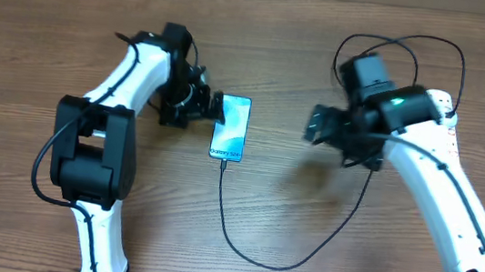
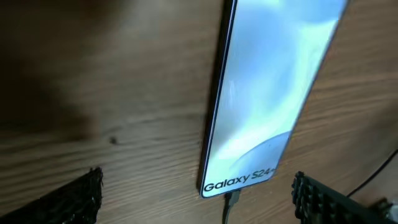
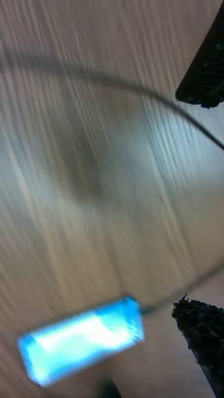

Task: Plug charger to phone and switch on socket
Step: 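Lay the phone flat on the table and release it from the left gripper, then move the right gripper to the power strip and press its switch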

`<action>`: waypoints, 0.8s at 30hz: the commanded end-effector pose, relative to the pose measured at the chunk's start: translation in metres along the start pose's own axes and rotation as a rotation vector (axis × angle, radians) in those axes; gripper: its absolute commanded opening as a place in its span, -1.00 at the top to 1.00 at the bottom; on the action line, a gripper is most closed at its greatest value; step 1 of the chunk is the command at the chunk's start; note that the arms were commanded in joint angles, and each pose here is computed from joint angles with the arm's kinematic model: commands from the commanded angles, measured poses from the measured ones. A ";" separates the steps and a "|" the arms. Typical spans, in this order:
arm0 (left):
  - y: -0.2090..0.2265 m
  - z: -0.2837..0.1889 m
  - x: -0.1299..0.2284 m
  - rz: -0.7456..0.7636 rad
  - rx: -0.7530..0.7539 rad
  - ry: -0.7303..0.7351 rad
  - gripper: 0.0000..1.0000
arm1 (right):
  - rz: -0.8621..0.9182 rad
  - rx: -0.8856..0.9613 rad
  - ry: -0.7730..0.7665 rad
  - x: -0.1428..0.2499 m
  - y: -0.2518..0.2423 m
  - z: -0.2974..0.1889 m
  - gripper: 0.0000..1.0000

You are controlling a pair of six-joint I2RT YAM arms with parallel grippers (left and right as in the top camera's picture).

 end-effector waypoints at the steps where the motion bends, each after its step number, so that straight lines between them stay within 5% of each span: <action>1: -0.020 -0.084 -0.007 0.086 -0.018 -0.224 -1.00 | 0.132 0.070 -0.120 -0.031 -0.042 -0.018 -1.00; 6: -0.033 -0.152 0.011 0.130 -0.133 -0.451 -0.99 | 0.407 0.141 -0.222 -0.074 -0.126 -0.024 -1.00; 14: -0.031 -0.152 0.010 0.123 -0.167 -0.455 -1.00 | 0.663 0.172 -0.348 -0.098 -0.211 -0.009 -1.00; 24: -0.031 -0.152 0.010 0.123 -0.167 -0.455 -1.00 | 0.490 0.035 -0.336 -0.114 -0.205 -0.006 -0.99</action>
Point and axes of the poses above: each gripper's point midway between its finger pads, its own z axis out along the fingers, its own y axis along the line the jaws close on, x = y × z, the point moved 10 cm from there along -z, back along the fingers, and after that the axes turned 5 degrees about z, right-handed, at the moved point
